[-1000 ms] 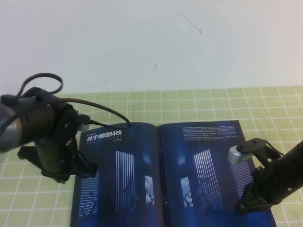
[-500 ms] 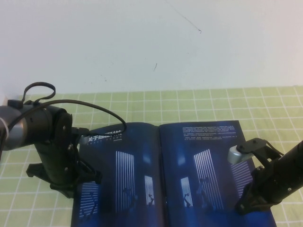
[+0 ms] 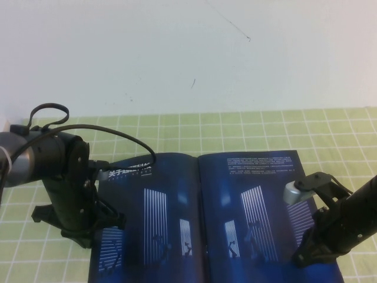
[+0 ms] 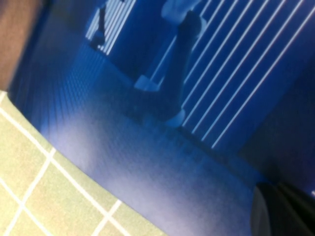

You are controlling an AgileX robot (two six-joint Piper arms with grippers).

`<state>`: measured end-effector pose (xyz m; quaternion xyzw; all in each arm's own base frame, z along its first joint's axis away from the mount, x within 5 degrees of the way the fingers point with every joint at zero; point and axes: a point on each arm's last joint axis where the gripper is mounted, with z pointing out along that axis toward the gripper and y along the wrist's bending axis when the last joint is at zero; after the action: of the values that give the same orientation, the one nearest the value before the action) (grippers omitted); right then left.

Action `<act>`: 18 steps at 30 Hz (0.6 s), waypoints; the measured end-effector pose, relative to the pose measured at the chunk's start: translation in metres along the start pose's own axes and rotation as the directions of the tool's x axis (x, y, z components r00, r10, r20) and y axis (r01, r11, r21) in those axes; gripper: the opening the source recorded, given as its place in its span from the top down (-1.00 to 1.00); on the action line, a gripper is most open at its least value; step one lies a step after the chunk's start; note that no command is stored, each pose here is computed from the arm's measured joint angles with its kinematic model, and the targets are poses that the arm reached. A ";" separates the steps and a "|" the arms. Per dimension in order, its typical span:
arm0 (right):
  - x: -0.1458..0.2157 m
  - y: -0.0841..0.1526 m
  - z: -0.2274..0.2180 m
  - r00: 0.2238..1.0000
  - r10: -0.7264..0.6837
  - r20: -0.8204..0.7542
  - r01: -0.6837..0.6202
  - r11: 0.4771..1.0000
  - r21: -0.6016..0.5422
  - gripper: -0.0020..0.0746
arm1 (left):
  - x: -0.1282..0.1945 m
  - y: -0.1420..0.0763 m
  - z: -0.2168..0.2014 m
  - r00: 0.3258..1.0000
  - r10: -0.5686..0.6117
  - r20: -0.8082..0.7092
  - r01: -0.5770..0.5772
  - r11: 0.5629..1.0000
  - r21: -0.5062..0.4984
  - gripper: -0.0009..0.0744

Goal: Close book
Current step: Close the open book

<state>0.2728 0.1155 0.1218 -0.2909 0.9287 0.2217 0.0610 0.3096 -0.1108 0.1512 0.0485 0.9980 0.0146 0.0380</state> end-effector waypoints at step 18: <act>-0.001 0.000 0.001 1.000 0.017 0.011 -0.017 1.000 -0.007 0.95 | -0.002 -0.019 0.000 0.999 0.051 -0.013 -0.048 0.981 0.188 0.98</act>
<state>0.2736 0.1165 0.1211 -0.2818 0.9301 0.2269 0.0633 0.3095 -0.1302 0.1506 0.0764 0.9937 -0.0783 0.0242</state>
